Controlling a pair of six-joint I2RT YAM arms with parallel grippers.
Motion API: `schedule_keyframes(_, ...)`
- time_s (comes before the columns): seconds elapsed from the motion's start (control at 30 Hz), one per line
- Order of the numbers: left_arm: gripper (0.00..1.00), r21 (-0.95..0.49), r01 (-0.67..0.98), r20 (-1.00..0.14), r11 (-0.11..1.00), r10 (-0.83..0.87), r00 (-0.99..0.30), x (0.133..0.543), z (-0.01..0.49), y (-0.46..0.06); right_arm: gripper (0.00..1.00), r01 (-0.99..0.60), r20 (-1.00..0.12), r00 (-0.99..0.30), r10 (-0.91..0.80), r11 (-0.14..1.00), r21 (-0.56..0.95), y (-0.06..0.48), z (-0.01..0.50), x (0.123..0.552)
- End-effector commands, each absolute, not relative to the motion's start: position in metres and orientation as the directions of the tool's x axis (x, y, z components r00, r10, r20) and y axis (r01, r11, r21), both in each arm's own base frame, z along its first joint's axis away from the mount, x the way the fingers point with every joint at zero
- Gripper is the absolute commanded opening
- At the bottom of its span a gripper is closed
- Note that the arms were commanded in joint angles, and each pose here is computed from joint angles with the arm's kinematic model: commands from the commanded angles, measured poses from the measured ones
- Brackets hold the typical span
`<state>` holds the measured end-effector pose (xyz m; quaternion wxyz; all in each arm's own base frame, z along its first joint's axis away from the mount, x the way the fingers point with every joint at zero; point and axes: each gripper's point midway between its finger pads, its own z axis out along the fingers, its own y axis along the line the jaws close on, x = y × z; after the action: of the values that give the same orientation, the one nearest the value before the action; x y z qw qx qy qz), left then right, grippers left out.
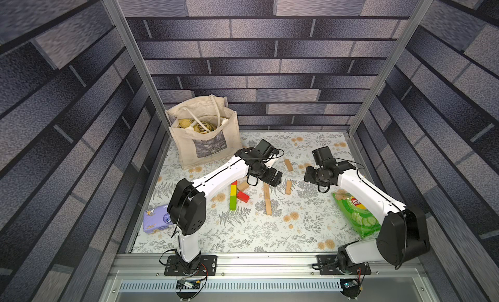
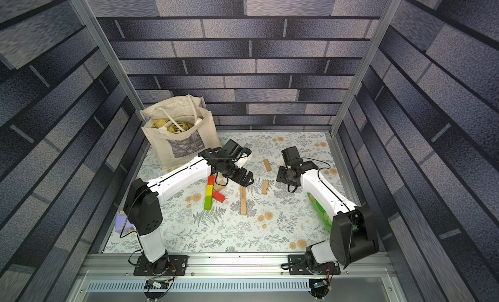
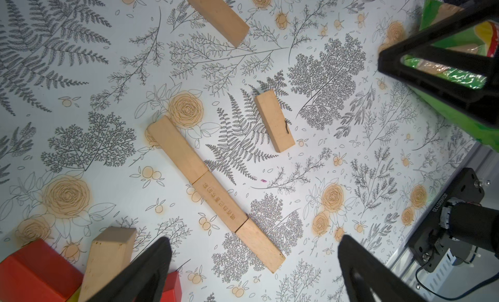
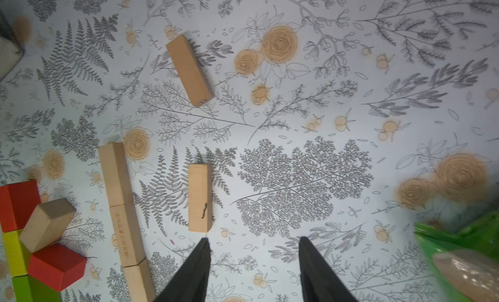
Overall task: Assemble the letter k with building blocks
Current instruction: Assemble the building block at the center of the board.
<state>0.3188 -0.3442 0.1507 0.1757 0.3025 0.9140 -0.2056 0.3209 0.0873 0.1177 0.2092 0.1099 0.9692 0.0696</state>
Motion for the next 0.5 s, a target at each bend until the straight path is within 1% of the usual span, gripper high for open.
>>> schedule_keyframes(0.0,0.95,-0.245,0.572,-0.443,0.783,0.435,-0.784,0.331,0.141,-0.364,0.55,0.162,-0.310,-0.926,0.215,0.969,0.186,0.074,0.093,0.296)
schedule_keyframes(0.07,0.92,-0.248,0.559,-0.433,0.791,0.426,-0.794,0.334,0.132,-0.377,0.55,0.152,-0.299,-0.927,0.228,0.955,0.254,0.077,0.089,0.290)
schedule_keyframes(0.13,0.90,-0.235,0.555,-0.429,0.798,0.427,-0.796,0.339,0.124,-0.389,0.59,0.141,-0.285,-0.928,0.239,0.934,0.327,0.084,0.087,0.280)
schedule_keyframes(0.27,0.84,-0.213,0.530,-0.396,0.821,0.423,-0.815,0.348,0.105,-0.401,0.70,0.112,-0.272,-0.931,0.243,0.900,0.422,0.096,0.090,0.258)
schedule_keyframes(0.3,0.83,-0.208,0.526,-0.383,0.824,0.426,-0.819,0.348,0.099,-0.404,0.76,0.102,-0.271,-0.931,0.244,0.889,0.447,0.099,0.093,0.253)
schedule_keyframes(0.4,0.81,-0.190,0.528,-0.368,0.828,0.439,-0.820,0.349,0.092,-0.414,0.99,0.081,-0.278,-0.930,0.241,0.871,0.484,0.103,0.100,0.238)
schedule_keyframes(0.47,0.78,-0.176,0.522,-0.359,0.835,0.439,-0.824,0.349,0.087,-0.419,1.00,0.059,-0.280,-0.930,0.238,0.849,0.524,0.108,0.105,0.227)
